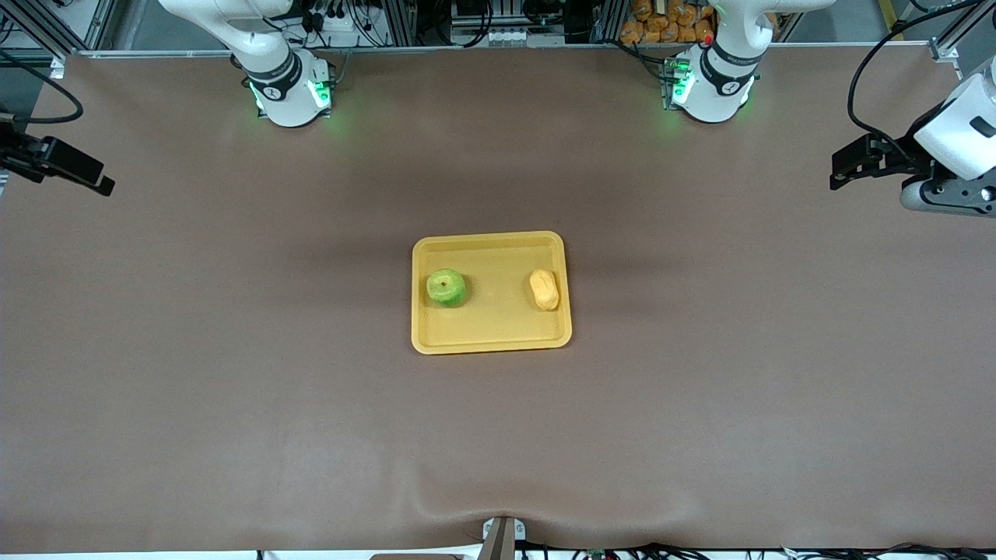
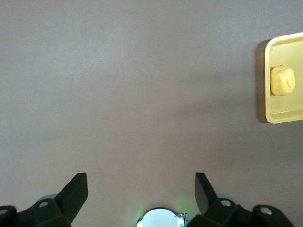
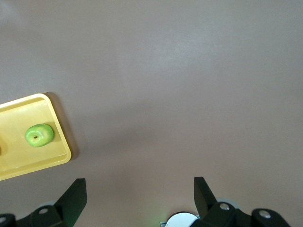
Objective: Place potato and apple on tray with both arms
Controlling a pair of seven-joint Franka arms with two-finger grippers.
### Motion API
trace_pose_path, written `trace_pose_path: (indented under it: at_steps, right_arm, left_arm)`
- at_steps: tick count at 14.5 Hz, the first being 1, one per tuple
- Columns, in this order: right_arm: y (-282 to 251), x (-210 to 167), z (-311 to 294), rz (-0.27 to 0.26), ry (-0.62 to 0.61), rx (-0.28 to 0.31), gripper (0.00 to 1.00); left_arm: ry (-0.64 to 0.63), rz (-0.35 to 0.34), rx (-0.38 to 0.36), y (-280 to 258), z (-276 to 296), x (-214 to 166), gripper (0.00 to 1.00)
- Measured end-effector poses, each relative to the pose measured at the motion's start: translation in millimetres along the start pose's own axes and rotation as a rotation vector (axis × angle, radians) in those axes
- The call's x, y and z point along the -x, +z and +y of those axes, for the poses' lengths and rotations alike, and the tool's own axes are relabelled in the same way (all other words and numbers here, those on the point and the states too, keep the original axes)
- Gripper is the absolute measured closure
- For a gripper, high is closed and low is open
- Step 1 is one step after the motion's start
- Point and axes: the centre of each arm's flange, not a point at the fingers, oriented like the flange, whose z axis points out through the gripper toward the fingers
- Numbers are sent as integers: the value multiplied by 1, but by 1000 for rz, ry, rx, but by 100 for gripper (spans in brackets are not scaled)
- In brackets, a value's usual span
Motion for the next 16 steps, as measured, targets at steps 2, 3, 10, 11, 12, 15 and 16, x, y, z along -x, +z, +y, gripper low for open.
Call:
trace_pose_path:
  at_steps: [2,3,10,11,12,15,16]
  right_arm:
    - [5,8,2,10,-3,-2,0]
    - [6,10,2,12,-7,-3,0]
    - [11,13,4,12,-95,32,0]
    - [11,13,4,11,-98,32,0]
    - [12,13,4,11,-99,32,0]
    - [12,13,4,11,-101,34,0]
    - [12,13,4,11,-101,34,0]
  left_arm:
    - [-1,-1,0,0,0,0,0]
    - [-3,-2,1,1,-1,0,0]
    - [-22,-19,8,10,-11,-4,0]
    - [-22,-19,9,10,-11,-4,0]
    - [-23,-19,9,10,-11,-4,0]
    - [-25,-19,13,10,-11,-4,0]
    - [-26,-19,15,10,-10,-4,0]
